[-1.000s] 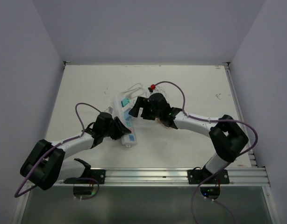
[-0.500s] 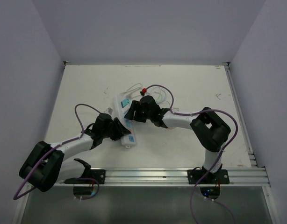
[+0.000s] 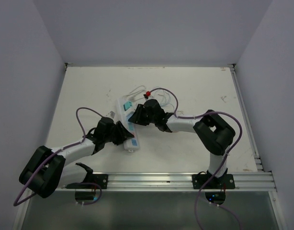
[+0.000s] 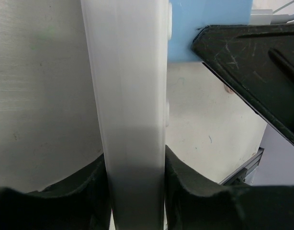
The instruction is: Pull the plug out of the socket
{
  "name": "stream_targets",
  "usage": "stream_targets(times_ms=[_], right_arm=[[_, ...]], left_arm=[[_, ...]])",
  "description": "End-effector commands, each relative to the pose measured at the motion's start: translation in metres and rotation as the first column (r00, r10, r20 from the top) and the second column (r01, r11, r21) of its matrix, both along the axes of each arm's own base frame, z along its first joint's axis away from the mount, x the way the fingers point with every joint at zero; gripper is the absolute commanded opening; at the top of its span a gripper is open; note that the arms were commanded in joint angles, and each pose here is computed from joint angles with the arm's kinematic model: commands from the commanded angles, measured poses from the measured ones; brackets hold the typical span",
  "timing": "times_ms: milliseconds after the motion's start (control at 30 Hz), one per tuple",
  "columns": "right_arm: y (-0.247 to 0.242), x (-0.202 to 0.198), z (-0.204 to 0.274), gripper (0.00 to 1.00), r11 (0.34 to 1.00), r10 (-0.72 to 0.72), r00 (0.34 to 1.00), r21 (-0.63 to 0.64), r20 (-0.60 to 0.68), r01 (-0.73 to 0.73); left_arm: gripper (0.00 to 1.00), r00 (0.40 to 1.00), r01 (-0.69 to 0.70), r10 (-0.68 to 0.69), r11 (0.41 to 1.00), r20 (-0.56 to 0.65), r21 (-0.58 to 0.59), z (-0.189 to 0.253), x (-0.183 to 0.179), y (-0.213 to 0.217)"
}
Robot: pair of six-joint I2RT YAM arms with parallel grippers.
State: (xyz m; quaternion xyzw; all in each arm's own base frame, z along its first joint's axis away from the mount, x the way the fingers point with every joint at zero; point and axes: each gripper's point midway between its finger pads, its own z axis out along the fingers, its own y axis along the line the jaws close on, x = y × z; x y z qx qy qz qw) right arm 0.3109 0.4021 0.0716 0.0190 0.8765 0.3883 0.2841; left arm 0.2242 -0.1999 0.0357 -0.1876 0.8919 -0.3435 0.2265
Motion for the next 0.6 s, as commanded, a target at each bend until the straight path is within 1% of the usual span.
stream_targets(times_ms=[0,33,67,100,133,200,233,333,433,467,533,567], right_arm=[[0.003,-0.004,0.019,0.00,0.999,0.024,0.998,0.045,0.051,-0.027],[0.000,-0.008,0.016,0.00,0.999,0.031,0.999,0.039,0.044,-0.033],[-0.002,-0.009,0.016,0.00,0.999,0.033,0.998,0.039,0.044,-0.035],[-0.003,-0.011,0.015,0.00,0.999,0.037,0.998,0.035,0.045,-0.039],[-0.006,-0.016,0.015,0.00,0.998,0.043,0.998,0.034,0.042,-0.044],[-0.010,-0.019,0.013,0.00,0.999,0.041,0.998,0.028,0.040,-0.042],[-0.013,-0.024,0.011,0.00,0.999,0.047,0.998,0.026,0.036,-0.048],[-0.018,-0.031,0.007,0.00,0.999,0.046,0.999,0.024,0.024,-0.047],[-0.021,-0.033,0.005,0.00,0.999,0.036,0.999,0.024,0.018,-0.037],[-0.021,-0.033,0.007,0.00,0.999,0.035,0.999,0.026,0.021,-0.036],[-0.021,-0.033,0.008,0.00,0.999,0.034,0.999,0.026,0.023,-0.035],[-0.021,-0.032,0.008,0.00,0.999,0.033,0.999,0.025,0.024,-0.033]], left_arm=[[0.46,1.000,0.011,-0.011,1.000,0.003,0.005,-0.004,-0.005,0.002],[0.52,1.000,0.006,-0.006,1.000,0.005,0.006,-0.004,-0.004,0.003],[0.60,1.000,0.005,-0.005,1.000,0.009,0.004,-0.003,-0.003,0.003],[0.64,1.000,0.003,-0.003,1.000,0.011,0.005,-0.003,-0.003,0.002],[0.65,1.000,0.000,0.000,1.000,0.015,0.003,-0.001,-0.001,0.002],[0.72,1.000,-0.006,0.006,1.000,0.027,0.005,0.003,0.005,0.001],[0.73,1.000,-0.006,0.006,1.000,0.026,0.011,0.002,0.006,0.001],[0.73,0.999,-0.006,0.005,1.000,0.031,0.011,0.005,0.013,-0.002],[0.69,1.000,0.000,0.000,1.000,0.029,0.011,0.005,0.018,-0.005],[0.64,1.000,0.002,-0.002,1.000,0.026,0.010,0.005,0.018,-0.006],[0.59,1.000,0.003,-0.003,1.000,0.023,0.001,0.005,0.019,-0.008],[0.54,1.000,0.008,-0.008,1.000,0.017,-0.003,0.004,0.017,-0.009]])
